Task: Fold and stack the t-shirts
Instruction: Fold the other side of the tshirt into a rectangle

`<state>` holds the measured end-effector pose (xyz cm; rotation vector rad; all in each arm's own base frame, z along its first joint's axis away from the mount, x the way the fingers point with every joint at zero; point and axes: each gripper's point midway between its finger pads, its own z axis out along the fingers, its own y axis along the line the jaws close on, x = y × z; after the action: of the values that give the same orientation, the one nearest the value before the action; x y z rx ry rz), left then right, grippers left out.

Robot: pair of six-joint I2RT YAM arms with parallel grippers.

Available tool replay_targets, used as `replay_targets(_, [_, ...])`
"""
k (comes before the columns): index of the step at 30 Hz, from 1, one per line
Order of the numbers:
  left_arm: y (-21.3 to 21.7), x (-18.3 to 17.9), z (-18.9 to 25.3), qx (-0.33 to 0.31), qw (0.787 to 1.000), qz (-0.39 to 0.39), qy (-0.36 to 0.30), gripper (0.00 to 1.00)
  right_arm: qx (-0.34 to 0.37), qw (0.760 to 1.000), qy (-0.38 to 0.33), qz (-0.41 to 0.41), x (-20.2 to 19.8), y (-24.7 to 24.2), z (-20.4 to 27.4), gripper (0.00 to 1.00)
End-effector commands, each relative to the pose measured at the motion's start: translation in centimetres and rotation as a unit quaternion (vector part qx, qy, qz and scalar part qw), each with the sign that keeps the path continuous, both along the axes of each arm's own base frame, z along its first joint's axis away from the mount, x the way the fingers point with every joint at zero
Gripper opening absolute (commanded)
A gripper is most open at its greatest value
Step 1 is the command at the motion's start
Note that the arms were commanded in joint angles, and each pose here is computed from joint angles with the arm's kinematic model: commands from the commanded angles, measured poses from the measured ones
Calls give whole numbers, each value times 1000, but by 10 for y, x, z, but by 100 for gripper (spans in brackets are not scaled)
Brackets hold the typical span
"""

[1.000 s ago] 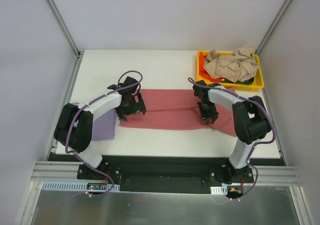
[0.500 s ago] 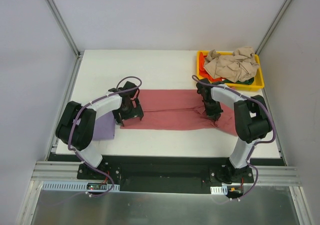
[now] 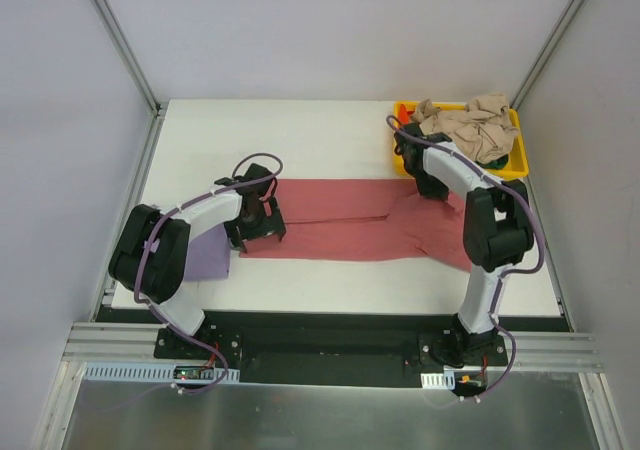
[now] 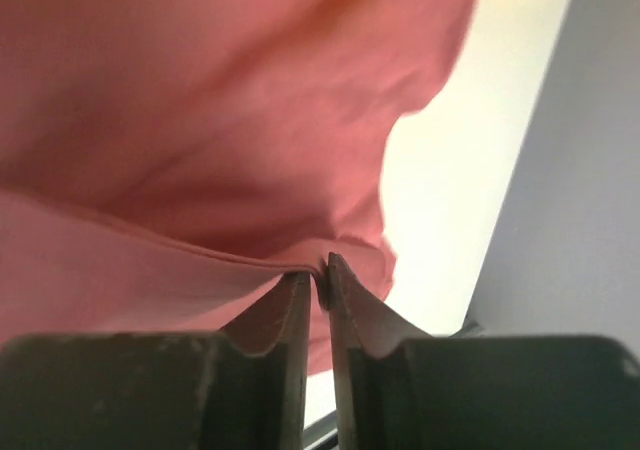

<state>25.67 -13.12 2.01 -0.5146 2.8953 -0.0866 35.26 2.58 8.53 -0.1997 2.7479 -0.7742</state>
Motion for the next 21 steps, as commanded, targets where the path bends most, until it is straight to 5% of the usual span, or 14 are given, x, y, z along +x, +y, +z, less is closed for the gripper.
replay_targets(1, [10,-12,1,8,1000,-10,7,99,-88,996,-25,2,47,-29,24,21])
replay_targets(3, [10,-14,1,8,1000,-13,9,99,-125,991,-38,-8,58,-37,37,41])
replay_targets(4, [10,-15,1,5,1000,-14,10,99,-135,990,-38,-15,58,-39,42,59])
replay_targets(10, [7,-18,4,-5,1000,-18,9,99,-93,990,-86,-55,29,-37,61,81])
replay_targets(14, [0,-26,5,-22,999,-25,13,99,55,992,-68,-95,-16,-5,35,100])
replay_targets(18, [-9,-45,6,-40,998,-40,22,99,243,960,-44,-132,-43,51,2,96])
replay_targets(21, [-10,-64,4,-52,997,-45,34,99,294,941,-46,-162,-45,67,-7,96])
